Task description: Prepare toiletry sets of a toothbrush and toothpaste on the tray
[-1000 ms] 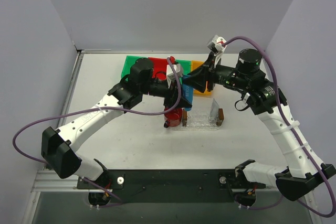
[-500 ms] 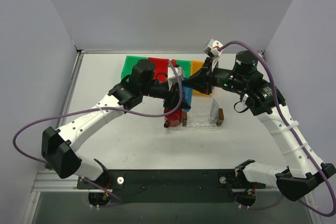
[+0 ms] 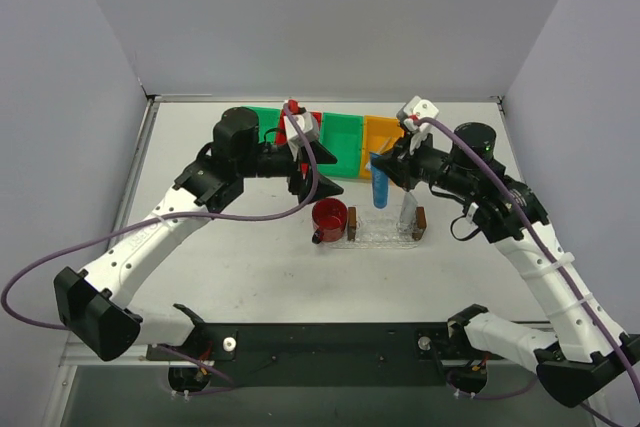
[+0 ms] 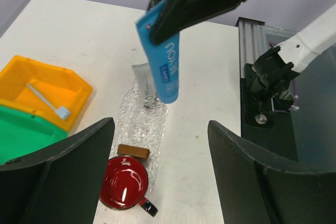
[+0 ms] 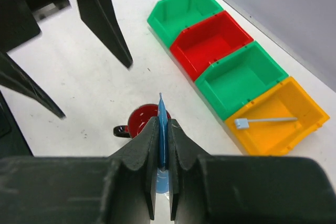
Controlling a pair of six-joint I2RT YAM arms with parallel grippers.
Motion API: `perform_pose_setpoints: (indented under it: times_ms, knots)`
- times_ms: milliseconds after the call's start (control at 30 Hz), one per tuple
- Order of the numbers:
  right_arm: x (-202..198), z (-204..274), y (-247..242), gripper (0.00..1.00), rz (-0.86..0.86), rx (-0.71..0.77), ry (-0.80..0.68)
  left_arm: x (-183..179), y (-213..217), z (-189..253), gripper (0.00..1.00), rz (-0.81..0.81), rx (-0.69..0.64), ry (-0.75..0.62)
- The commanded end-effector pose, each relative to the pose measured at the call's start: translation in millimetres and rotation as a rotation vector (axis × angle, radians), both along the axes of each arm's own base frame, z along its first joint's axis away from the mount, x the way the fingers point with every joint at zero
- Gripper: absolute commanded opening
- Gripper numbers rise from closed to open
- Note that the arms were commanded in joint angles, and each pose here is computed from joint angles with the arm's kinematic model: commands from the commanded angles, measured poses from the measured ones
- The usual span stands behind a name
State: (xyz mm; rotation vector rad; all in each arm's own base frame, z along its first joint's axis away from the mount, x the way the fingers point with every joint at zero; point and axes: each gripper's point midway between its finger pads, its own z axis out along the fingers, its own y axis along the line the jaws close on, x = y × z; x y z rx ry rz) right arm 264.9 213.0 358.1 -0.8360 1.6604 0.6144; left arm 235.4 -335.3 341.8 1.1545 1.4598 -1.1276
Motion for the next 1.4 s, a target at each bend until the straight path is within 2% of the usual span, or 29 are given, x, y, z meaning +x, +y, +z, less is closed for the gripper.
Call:
perform_pose_setpoints:
  times_ms: [0,233,367,400,567,800,1367]
  knots:
    - [15,5,-11,0.00,-0.080,0.019,-0.132,19,24,10,0.82,0.104,-0.029,-0.039]
    - [30,-15,-25,0.00,-0.206,0.077,-0.220,45,57,4,0.82,0.249,-0.013,-0.052]
    - [33,-30,-34,0.00,-0.267,0.102,-0.260,55,65,-2,0.82,0.294,0.002,-0.043]
    - [34,-47,-37,0.00,-0.281,0.089,-0.244,57,66,-3,0.83,0.300,0.004,-0.040]
    - [36,-58,-48,0.00,-0.344,0.124,-0.300,70,81,-16,0.82,0.361,0.016,-0.017]
    - [35,-78,-52,0.00,-0.375,0.141,-0.282,89,107,-24,0.82,0.443,0.001,0.003]
    - [40,-107,-64,0.00,-0.479,0.169,-0.187,107,132,-36,0.82,0.517,0.003,0.007]
